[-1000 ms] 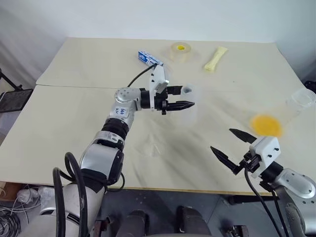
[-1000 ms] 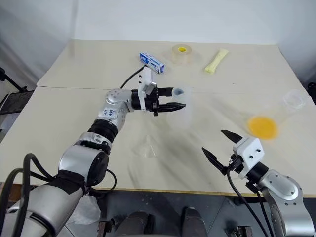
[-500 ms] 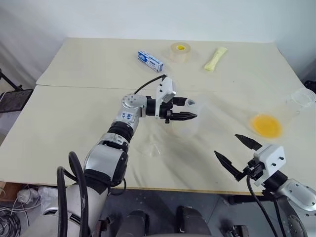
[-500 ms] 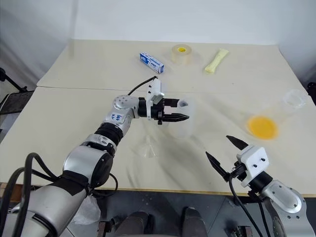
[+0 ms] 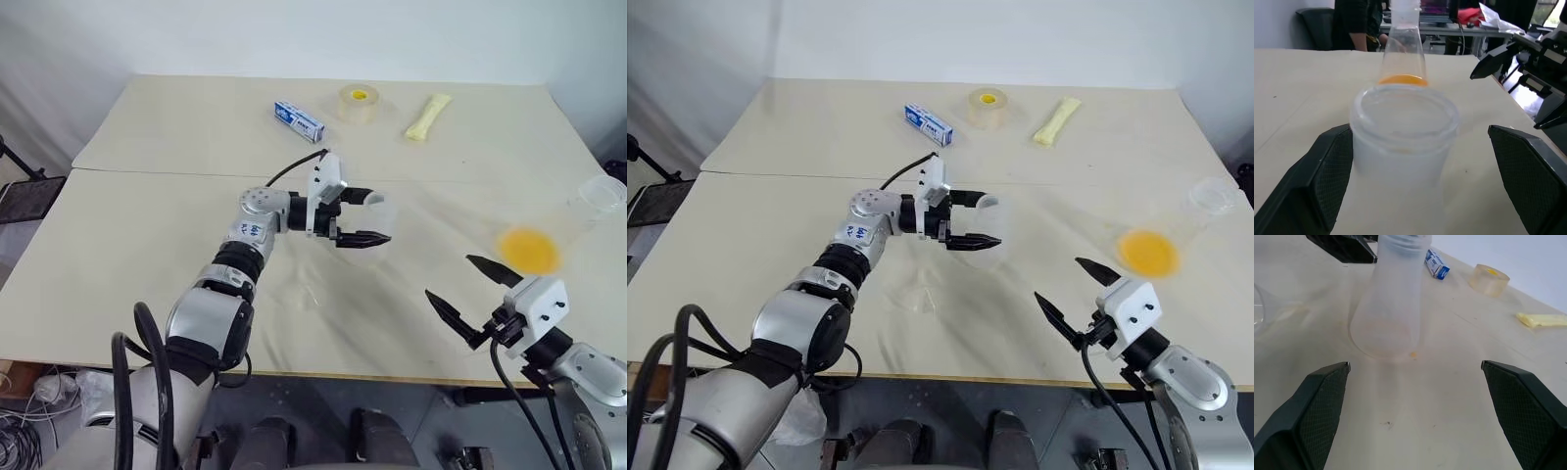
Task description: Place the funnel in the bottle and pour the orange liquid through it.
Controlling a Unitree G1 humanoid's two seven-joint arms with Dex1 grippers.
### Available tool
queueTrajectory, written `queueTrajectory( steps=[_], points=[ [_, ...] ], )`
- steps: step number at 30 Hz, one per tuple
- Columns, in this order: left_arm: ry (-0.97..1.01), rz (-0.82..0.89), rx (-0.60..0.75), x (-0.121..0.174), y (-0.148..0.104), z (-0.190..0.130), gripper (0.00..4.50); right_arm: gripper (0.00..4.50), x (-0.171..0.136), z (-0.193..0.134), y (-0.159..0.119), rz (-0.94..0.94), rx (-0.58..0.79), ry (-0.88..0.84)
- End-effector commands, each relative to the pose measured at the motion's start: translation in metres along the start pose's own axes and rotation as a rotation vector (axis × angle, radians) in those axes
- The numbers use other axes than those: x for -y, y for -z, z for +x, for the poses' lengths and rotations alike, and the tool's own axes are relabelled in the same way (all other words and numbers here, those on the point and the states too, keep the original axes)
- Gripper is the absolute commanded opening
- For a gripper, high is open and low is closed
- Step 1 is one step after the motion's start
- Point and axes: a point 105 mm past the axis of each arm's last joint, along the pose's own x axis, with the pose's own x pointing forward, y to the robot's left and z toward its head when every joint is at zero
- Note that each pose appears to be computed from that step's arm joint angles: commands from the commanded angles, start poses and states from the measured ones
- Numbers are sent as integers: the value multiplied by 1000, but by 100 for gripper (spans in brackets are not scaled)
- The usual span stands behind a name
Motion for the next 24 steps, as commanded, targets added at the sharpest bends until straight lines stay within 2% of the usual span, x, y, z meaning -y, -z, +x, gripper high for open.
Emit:
queueTrajectory(
  steps=[1,7,12,21,24],
  points=[
    [-14,44,32,-5,-16,-4,449,450,7,1,-10,-31,26,-2],
    [-64,36,36,-11,-15,-14,449,450,9,4,-13,-38,28,-17],
    [-97,41,19,-17,-17,-42,449,450,11,5,-17,-43,27,-32],
    [-234,75,-70,-13,-21,-133,449,450,12,2,-19,-38,6,-112],
    [-329,80,-119,15,-19,-190,449,450,10,2,-17,-10,-5,-174]
  ],
)
